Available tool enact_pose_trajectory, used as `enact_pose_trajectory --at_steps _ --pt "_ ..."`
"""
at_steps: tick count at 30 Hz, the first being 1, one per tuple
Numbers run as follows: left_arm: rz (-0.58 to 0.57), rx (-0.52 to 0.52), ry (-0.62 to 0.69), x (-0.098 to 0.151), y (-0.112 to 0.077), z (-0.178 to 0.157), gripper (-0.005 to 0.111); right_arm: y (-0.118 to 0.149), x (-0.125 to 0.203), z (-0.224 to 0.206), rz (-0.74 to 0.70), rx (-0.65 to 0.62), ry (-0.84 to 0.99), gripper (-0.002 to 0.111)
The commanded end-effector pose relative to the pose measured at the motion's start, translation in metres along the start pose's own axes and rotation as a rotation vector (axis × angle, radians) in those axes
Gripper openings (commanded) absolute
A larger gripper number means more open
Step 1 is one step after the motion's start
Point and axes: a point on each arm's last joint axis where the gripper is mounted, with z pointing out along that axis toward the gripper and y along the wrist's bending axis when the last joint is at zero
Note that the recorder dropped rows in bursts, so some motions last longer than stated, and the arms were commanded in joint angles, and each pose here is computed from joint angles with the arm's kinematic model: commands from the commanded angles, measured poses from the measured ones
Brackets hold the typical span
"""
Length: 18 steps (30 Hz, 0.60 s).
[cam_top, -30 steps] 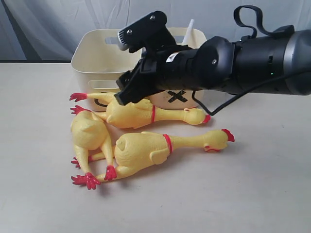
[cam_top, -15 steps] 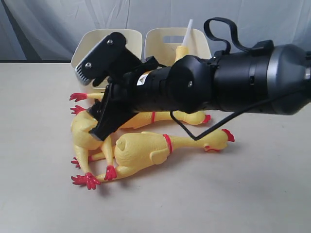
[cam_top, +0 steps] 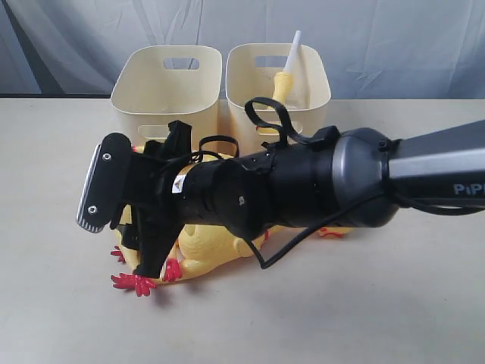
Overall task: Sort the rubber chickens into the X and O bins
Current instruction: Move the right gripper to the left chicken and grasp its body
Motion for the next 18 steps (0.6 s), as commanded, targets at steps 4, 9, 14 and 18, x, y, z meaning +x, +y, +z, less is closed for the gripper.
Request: enact_pose_trajectory --at_steps 4,9,14,18 --pt "0.002 0.004 0.009 0.0 0.0 -0.001 0.0 -0.002 -0.001 0.004 0.039 0.028 -0.01 0.069" --pt "0.002 0.0 0.013 0.0 0.0 -0.001 0.0 -0.005 -0.002 0.003 0.077 0.058 -0.023 0.069" --pt "-0.004 0.003 0.019 0.006 0.003 0.0 0.0 -0.006 -0.003 0.002 0.084 0.061 -0.025 0.069" --pt "-0.002 -0.003 0.041 0.019 0.01 0.001 0.0 -0.004 -0.002 0.002 0.084 0.042 -0.016 0.069"
